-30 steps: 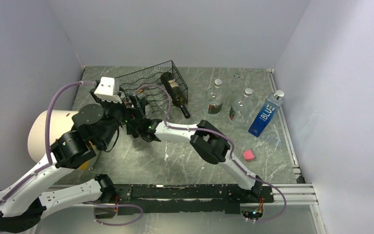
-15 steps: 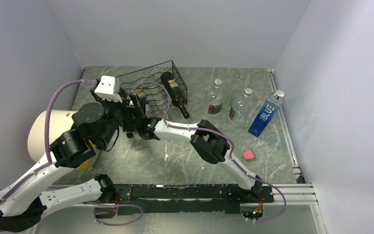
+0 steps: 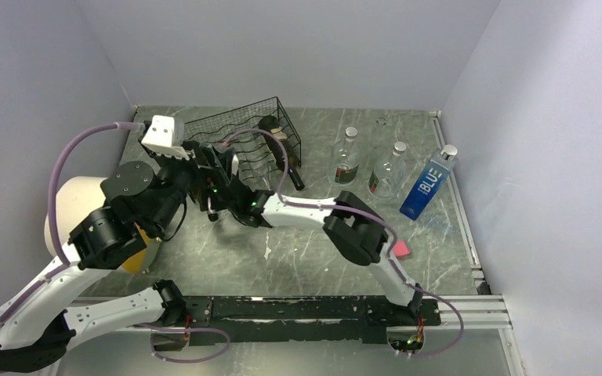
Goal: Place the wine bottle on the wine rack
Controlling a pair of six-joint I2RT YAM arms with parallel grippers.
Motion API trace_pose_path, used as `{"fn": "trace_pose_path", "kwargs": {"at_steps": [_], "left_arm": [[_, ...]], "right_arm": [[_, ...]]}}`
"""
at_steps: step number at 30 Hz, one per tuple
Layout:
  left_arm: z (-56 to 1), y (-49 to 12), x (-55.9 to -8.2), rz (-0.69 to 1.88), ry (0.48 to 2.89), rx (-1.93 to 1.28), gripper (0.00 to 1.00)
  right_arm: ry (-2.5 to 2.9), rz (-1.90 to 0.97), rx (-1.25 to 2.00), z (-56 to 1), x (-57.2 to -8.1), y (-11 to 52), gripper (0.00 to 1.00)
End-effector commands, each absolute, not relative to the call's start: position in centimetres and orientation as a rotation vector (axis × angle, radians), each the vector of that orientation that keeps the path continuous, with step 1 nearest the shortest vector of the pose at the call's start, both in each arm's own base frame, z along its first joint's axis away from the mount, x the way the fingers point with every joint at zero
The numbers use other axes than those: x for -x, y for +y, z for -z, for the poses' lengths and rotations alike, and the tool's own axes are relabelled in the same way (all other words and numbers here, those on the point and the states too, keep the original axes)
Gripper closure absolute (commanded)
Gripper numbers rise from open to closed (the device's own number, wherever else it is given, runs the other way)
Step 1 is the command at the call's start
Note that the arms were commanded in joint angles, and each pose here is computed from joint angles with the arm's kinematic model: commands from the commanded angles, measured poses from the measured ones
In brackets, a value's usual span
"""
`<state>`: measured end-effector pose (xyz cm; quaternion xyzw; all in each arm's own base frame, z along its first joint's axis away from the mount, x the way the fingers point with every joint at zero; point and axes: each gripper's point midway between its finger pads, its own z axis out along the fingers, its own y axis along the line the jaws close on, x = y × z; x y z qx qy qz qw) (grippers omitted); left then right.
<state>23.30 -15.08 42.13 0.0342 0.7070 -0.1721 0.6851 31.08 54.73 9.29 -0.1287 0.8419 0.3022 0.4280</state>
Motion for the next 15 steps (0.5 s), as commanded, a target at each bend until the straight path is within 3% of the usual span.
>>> {"fn": "trace_pose_path", "kwargs": {"at_steps": [1, 8, 15], "left_arm": [[-44.4, -15.4, -22.4, 0.474, 1.532, -0.09, 0.01], [-44.3, -16.0, -21.4, 0.561, 1.539, -0.104, 0.01], [-42.6, -16.0, -20.4, 0.631, 1.551, -0.099, 0.01]], "right_arm": [[1.937, -0.856, 0.288, -16.8, -30.9, 53.3, 0.32], [1.948, -0.773, 0.278, -18.7, -28.6, 46.5, 0.35], [1.949, -0.506, 0.156, -21.7, -28.5, 35.0, 0.34]]}}
